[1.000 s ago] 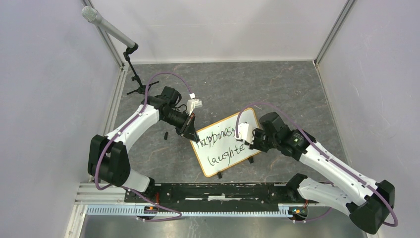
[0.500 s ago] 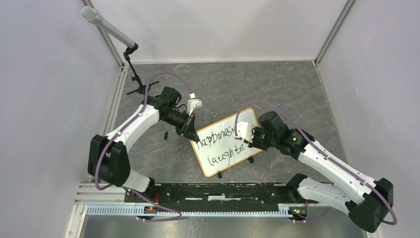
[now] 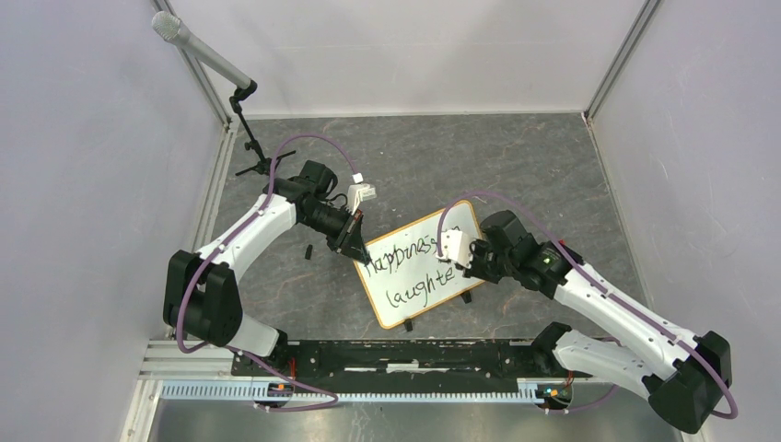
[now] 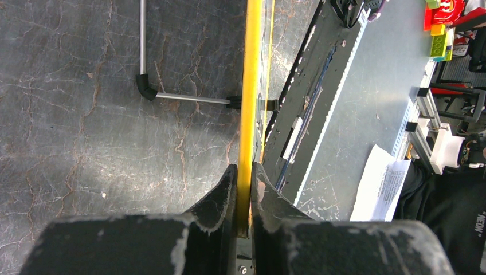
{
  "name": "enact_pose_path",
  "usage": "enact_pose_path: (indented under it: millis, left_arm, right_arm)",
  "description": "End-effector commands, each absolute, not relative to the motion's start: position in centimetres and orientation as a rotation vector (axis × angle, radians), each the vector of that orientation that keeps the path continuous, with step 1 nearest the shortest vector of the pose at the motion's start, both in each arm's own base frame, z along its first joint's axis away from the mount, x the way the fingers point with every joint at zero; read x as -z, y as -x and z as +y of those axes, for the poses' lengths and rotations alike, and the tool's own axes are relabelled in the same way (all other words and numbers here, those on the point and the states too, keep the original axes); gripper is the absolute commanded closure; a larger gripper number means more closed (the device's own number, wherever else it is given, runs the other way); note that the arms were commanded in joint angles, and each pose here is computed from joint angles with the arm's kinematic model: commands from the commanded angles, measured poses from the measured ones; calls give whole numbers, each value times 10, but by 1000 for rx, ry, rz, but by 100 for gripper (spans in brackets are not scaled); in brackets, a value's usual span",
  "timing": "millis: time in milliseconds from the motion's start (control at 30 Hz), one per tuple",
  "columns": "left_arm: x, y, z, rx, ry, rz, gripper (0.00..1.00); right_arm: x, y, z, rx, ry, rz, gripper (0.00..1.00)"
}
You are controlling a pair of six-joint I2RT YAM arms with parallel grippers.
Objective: Write a sentence on the whiteboard
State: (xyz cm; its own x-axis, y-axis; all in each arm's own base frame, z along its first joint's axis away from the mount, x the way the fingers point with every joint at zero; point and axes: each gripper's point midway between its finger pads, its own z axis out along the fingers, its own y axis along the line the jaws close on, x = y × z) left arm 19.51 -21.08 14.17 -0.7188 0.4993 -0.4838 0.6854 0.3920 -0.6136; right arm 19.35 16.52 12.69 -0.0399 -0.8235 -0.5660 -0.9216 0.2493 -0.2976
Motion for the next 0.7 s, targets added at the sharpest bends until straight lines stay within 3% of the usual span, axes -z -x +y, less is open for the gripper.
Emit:
enact_pose_path:
  millis: [0, 667]
  left_arm:
    - [-113, -192, -194, 1047, -1074, 2554, 98]
    - [-113, -192, -194, 1049, -1075, 2555, 98]
  right_arm:
    - [-118, -190, 161, -192, 1610, 1883, 100]
    - [-144, -203, 173, -202, 1531, 1850, 100]
